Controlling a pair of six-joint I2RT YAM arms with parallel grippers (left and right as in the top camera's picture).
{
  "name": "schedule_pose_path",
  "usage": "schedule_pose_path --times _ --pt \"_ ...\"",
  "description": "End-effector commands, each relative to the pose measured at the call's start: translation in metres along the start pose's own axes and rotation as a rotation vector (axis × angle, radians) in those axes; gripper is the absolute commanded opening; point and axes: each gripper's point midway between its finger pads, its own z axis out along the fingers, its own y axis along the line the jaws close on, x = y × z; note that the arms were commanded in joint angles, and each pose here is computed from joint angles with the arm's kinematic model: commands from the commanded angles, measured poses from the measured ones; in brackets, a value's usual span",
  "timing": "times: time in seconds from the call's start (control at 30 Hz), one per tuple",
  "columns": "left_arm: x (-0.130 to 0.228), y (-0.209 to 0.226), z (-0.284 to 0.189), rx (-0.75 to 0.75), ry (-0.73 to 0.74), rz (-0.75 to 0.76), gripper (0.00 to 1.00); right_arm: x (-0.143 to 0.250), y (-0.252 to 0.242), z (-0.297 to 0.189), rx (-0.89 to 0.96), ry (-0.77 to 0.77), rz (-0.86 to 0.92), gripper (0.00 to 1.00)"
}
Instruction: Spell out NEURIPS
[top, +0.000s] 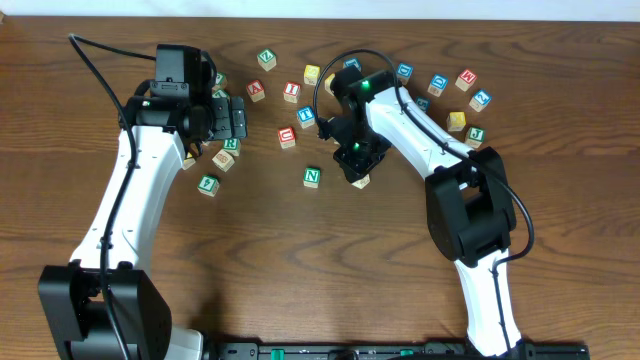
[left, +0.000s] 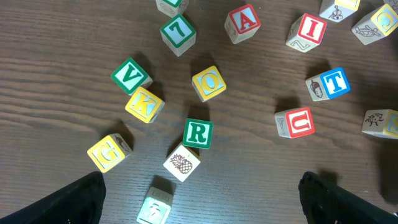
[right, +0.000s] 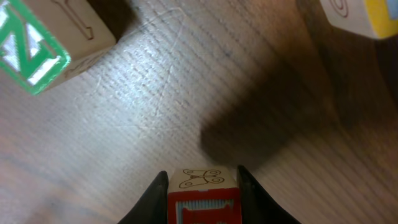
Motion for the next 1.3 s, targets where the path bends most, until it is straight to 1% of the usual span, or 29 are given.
schedule_pose_path --times 0.0,0.1,0.2,0.3,0.43,0.53,0.67,0.7,0.83,0.97,1.0,1.03,1.07,1.13,1.2,1.27 --pt "-0.007 0.001 -0.002 -0.008 -0.013 -0.007 0.98 0.001 0.002 0.007 -0.012 0.007 -0.018 0.27" --pt "-0.007 0.001 -0.002 -0.008 -0.013 -0.007 0.98 0.0 0.002 0.008 -0.011 0.005 -0.018 0.38" --pt "-0.007 0.001 -0.002 -0.008 -0.013 -0.007 0.98 0.001 0.002 0.008 -0.012 0.006 -0.017 0.43" --pt "-0.007 0.001 -0.002 -0.008 -0.013 -0.007 0.98 0.0 0.002 0.008 -0.012 0.005 -0.016 0.43" --pt "-0.007 0.001 -0.002 -0.008 -0.013 -0.007 0.98 -0.003 0.006 0.005 -0.039 -0.012 -0.014 0.38" --pt "-0.007 0.001 -0.002 -0.008 -0.013 -0.007 0.98 -0.01 0.005 -0.006 -0.036 -0.042 0.024 0.38" --pt "-0.007 0.001 -0.002 -0.008 -0.013 -0.007 0.98 -0.02 0.002 -0.038 -0.02 -0.102 0.09 0.37" --pt "-0.007 0.001 -0.002 -0.008 -0.013 -0.007 0.98 -0.022 0.0 -0.055 -0.014 -0.128 0.128 0.37" --pt "-0.007 0.001 -0.002 -0.008 -0.013 -0.007 0.98 -0.015 -0.004 -0.095 -0.01 -0.173 0.246 0.37" --pt "-0.007 0.001 -0.002 -0.008 -0.013 -0.007 0.98 0.007 -0.01 -0.116 -0.006 -0.155 0.403 0.31" --pt "-0.007 0.001 -0.002 -0.008 -0.013 -0.007 0.98 0.013 -0.01 -0.116 -0.011 -0.136 0.431 0.27" --pt "-0.007 0.001 -0.002 -0.008 -0.013 -0.007 0.98 0.019 -0.01 -0.115 -0.016 -0.116 0.453 0.2" --pt "-0.007 0.001 -0.002 -0.008 -0.013 -0.007 0.98 0.024 -0.009 -0.112 -0.021 -0.091 0.471 0.16" --pt "-0.007 0.001 -0.002 -0.008 -0.013 -0.007 0.98 0.031 -0.008 -0.102 -0.028 -0.05 0.487 0.11" --pt "-0.007 0.001 -0.002 -0.008 -0.013 -0.007 0.98 0.037 -0.005 -0.089 -0.033 -0.012 0.508 0.09" --pt "-0.007 0.001 -0.002 -0.008 -0.013 -0.007 0.98 0.044 -0.005 -0.074 -0.025 0.024 0.541 0.05"
